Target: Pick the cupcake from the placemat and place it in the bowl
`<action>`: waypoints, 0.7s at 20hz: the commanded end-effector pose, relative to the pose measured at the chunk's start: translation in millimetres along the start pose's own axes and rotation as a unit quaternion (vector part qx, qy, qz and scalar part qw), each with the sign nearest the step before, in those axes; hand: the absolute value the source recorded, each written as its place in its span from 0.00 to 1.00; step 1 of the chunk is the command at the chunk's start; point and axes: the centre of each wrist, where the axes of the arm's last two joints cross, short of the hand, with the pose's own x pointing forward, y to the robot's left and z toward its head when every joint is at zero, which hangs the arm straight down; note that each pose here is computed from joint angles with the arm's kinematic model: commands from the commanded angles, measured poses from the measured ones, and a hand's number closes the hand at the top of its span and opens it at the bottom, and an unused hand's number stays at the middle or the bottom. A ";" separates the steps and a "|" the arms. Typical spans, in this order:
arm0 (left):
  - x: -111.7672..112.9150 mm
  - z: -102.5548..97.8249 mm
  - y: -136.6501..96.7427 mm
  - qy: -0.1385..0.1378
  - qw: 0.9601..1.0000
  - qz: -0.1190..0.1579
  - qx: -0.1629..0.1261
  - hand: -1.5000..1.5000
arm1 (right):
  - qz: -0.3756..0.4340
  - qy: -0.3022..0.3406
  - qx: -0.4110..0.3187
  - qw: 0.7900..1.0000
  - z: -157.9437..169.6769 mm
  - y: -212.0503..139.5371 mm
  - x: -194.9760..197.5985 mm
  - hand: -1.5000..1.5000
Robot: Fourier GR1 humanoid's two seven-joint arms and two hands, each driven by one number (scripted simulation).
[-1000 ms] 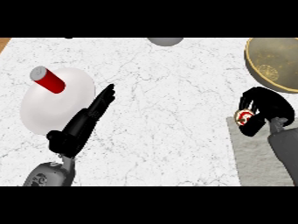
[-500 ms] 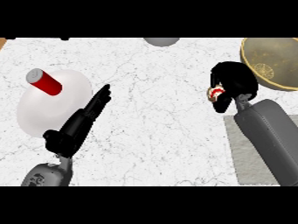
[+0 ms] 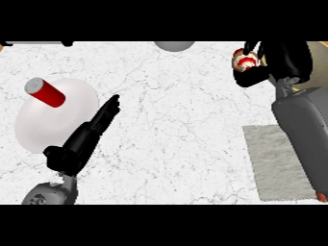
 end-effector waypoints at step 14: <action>-3.2 -2.7 -11.8 0.000 1.000 0.000 -0.005 0.50 | 0.084 0.079 -0.133 0.984 -56.1 -21.1 -104.5 1.00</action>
